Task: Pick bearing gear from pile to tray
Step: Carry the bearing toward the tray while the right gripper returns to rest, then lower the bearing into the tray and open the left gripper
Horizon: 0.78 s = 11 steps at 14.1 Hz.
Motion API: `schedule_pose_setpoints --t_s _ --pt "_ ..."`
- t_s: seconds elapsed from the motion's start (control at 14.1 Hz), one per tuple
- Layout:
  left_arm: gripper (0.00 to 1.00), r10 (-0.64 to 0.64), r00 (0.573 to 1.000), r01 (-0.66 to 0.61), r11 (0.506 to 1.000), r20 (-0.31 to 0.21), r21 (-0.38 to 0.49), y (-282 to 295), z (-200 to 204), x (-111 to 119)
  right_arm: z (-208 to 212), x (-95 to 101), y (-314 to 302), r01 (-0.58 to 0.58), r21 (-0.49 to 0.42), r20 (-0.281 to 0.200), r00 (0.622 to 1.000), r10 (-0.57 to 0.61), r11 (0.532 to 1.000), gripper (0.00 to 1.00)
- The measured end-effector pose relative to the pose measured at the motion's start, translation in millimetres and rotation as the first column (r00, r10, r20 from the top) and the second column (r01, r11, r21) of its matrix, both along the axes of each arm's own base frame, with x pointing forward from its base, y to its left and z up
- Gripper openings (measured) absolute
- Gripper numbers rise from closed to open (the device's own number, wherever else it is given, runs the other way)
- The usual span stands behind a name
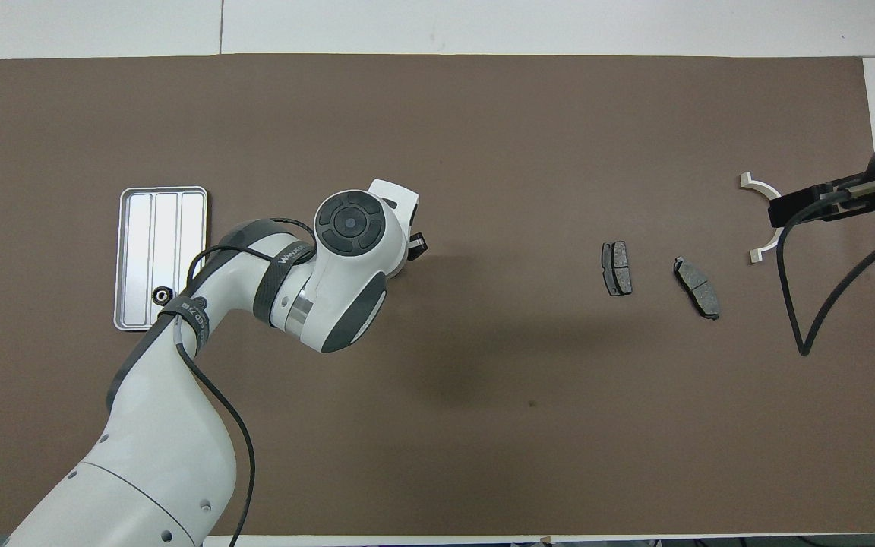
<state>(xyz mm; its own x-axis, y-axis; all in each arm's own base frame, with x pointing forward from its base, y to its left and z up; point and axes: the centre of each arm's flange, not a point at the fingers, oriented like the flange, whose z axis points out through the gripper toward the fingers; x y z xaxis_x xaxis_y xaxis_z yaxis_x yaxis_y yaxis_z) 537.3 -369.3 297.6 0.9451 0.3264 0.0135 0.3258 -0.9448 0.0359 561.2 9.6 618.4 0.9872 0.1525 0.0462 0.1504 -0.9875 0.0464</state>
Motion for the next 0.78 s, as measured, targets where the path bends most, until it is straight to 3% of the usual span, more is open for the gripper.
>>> schedule_pose_setpoints --t_s 0.07,0.21,0.35,0.57,0.78 --pt "0.23 0.000 1.000 0.000 1.000 0.002 0.003 0 0 0 5 -4.7 -4 0.010 0.011 0.008 1.000 -0.010 1.000 1.00" --pt "0.23 0.006 1.000 -0.006 1.000 -0.001 0.026 7 1 4 16 -15.3 -15 0.036 0.038 0.004 0.999 -0.036 0.999 1.00" --pt "0.23 0.027 1.000 -0.028 0.999 0.015 0.045 33 11 23 22 -23.9 -22 0.053 0.049 -0.010 0.999 -0.052 0.997 1.00" --pt "0.23 -0.040 0.999 0.040 0.996 0.003 0.075 131 62 52 23 -26.6 -18 0.046 0.050 -0.016 0.999 -0.045 0.998 1.00" --pt "0.23 -0.139 0.990 0.140 0.986 -0.017 0.088 259 90 58 19 -26.9 -17 0.075 0.050 -0.026 0.997 -0.074 0.996 1.00"
